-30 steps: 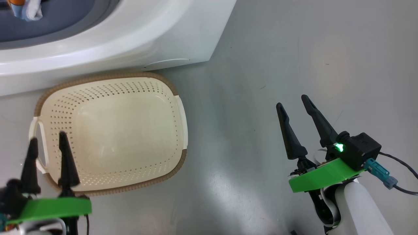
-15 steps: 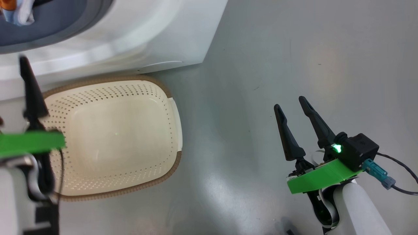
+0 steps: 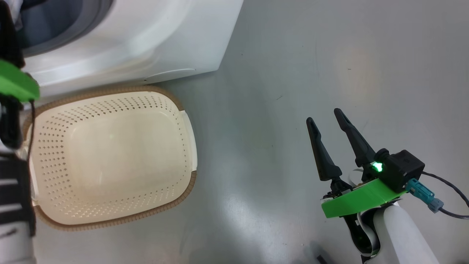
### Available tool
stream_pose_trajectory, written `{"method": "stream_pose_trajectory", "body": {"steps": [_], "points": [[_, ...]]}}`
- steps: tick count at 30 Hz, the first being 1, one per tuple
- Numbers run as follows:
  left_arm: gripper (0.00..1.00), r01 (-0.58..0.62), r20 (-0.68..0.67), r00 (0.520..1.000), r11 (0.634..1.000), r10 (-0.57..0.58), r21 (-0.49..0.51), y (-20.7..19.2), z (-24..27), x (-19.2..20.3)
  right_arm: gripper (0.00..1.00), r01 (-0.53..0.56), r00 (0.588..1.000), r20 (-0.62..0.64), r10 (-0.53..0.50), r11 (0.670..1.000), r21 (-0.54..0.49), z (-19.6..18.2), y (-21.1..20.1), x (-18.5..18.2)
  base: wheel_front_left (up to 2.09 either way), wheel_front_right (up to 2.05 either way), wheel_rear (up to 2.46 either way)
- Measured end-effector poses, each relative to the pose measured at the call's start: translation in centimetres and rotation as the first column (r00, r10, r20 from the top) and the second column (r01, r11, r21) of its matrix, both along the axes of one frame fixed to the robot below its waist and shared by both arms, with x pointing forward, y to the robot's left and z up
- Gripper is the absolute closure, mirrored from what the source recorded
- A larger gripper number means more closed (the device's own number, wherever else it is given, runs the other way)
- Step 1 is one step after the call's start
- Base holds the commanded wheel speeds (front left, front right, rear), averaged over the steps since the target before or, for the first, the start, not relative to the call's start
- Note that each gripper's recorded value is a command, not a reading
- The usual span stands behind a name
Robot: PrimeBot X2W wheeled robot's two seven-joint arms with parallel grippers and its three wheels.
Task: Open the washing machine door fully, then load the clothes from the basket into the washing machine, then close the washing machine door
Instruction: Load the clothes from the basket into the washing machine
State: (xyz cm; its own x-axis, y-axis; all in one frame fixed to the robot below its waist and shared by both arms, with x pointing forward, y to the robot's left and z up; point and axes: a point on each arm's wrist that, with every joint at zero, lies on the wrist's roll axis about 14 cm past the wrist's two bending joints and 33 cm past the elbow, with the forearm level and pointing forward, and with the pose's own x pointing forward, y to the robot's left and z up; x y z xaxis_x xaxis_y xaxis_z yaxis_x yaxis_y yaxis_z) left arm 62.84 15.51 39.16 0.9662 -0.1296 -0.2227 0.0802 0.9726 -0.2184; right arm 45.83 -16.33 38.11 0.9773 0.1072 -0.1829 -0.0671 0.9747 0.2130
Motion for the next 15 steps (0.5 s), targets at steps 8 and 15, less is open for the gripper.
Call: {"method": "stream_pose_trajectory", "body": {"steps": [8, 15], "points": [[0.00, 0.041, -0.227, 0.973, 0.999, -0.044, -0.016, -1.2, -2.8, 0.8, 0.00, 0.010, 1.000, -0.006, -0.010, 1.000, -0.003, -0.1, -0.3, -0.3, 0.00, 0.00, 0.00], [0.00, 0.028, -0.270, 0.962, 0.999, -0.033, -0.022, -1.8, -3.0, 2.3, 0.00, 0.008, 1.000, -0.015, -0.008, 1.000, -0.002, -0.4, -0.2, -0.4, 0.00, 0.00, 0.00]]}}
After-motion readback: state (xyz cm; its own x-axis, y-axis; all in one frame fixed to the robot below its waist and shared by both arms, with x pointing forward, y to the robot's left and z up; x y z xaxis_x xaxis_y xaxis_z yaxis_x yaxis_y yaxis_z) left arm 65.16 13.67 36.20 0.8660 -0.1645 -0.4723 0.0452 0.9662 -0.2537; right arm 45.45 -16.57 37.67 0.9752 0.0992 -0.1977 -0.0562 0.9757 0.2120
